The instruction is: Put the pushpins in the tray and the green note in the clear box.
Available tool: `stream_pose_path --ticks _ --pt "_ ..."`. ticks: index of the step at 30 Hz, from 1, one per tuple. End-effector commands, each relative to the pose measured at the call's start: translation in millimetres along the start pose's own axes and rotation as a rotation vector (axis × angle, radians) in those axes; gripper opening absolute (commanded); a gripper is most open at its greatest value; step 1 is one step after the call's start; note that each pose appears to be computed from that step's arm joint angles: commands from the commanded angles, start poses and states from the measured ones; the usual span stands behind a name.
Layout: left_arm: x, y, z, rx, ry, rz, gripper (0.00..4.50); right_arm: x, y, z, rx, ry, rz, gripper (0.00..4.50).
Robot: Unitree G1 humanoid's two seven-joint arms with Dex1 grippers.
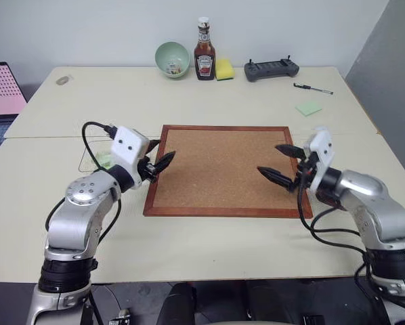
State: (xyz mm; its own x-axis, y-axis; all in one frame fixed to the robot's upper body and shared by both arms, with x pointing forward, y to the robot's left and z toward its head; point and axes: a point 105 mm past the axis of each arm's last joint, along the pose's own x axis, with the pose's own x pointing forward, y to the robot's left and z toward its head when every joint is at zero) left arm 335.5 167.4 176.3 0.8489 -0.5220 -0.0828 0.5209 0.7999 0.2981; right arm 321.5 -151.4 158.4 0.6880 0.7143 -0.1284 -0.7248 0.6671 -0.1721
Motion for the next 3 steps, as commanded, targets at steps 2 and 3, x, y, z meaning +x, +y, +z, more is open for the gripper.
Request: stream_pose_path --ticks 2,3 --pt "1.8 -3.0 18.3 0.053 -0.078 -0.053 2.59 -8.0 -8.1 23.1 -0.086 -0.062 -0.029 4.50" --pt "1.9 -3.2 18.1 0.055 -0.081 -0.059 2.59 -7.6 -8.6 23.9 -0.088 -0.064 -0.028 4.50"
